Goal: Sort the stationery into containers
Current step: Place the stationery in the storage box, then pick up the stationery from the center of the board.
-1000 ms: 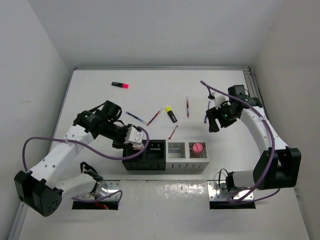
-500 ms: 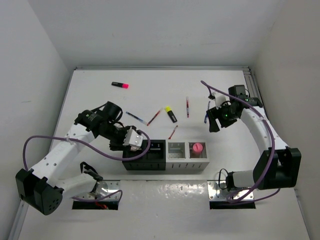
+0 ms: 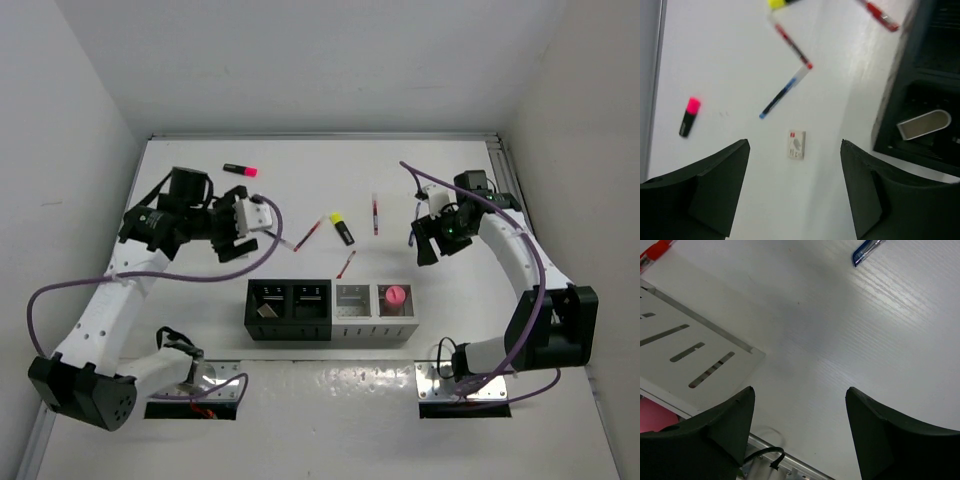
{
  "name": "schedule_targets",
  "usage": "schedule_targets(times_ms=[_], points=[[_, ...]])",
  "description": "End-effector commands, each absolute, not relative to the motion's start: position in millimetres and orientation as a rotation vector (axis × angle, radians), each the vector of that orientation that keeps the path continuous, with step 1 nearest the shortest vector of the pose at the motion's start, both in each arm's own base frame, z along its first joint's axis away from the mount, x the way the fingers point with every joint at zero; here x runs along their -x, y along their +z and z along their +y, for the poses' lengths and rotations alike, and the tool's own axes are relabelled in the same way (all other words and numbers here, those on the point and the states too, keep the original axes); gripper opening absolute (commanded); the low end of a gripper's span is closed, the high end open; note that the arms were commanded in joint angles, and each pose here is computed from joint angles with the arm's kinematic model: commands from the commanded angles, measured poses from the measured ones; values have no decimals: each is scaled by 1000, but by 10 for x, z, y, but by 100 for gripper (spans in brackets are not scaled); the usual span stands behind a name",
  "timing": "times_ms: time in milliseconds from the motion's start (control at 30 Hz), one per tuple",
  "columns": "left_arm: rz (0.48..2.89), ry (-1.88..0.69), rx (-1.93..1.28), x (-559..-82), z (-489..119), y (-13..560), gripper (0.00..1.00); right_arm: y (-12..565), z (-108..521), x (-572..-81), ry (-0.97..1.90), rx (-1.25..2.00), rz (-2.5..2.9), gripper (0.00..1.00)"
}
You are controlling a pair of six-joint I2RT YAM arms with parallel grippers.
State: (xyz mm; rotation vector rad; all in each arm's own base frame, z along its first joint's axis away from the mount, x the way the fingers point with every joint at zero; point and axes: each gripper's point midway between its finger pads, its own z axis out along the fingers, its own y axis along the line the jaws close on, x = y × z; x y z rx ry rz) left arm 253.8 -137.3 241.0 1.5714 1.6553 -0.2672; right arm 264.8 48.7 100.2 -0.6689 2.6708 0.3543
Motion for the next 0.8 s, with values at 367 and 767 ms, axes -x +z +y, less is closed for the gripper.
schedule_targets(times_ms=[367,767], points=[[2148,-376,-1285,-3378,-305,1049,76,1201,456,-2854,340,567,2622,72],[2096,-413,-1530,-3523,-356,479,80,1191,367,-2831,282,480,2643,72]])
